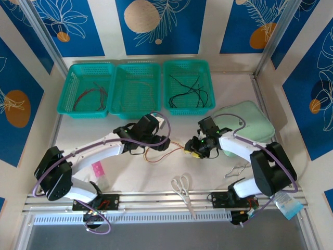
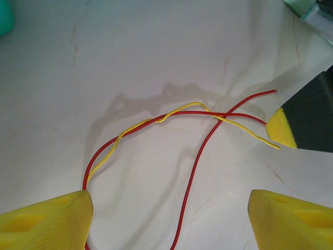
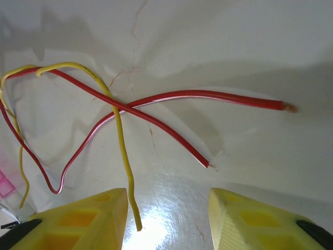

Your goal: Untangle the cables

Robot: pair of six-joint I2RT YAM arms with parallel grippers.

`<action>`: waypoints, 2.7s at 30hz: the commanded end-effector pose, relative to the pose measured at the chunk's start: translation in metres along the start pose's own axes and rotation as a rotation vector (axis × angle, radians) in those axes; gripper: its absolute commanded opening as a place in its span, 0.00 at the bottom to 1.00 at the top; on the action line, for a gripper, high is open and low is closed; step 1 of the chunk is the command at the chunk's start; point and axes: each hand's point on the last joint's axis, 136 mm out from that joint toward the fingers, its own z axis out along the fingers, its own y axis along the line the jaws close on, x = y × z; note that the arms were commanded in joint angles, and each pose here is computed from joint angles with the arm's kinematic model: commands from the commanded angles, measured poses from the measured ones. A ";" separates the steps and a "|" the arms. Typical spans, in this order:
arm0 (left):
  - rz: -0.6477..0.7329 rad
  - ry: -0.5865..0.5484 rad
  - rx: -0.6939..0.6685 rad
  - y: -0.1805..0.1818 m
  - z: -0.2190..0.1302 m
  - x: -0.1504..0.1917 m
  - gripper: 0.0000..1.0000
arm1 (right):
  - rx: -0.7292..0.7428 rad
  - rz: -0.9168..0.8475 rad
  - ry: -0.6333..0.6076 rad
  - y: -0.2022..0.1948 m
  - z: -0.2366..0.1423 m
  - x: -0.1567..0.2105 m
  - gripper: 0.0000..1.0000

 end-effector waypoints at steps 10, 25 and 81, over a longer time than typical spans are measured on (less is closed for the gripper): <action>-0.012 0.003 0.030 -0.009 0.000 0.001 0.77 | -0.085 -0.044 0.070 0.027 0.012 0.004 0.24; -0.125 -0.073 0.097 -0.010 -0.051 -0.032 0.79 | -0.133 -0.325 -0.127 0.075 -0.072 0.000 0.00; 0.269 -0.675 0.526 -0.030 -0.137 -0.179 0.69 | -0.549 -0.447 -0.983 0.174 -0.383 -0.066 0.00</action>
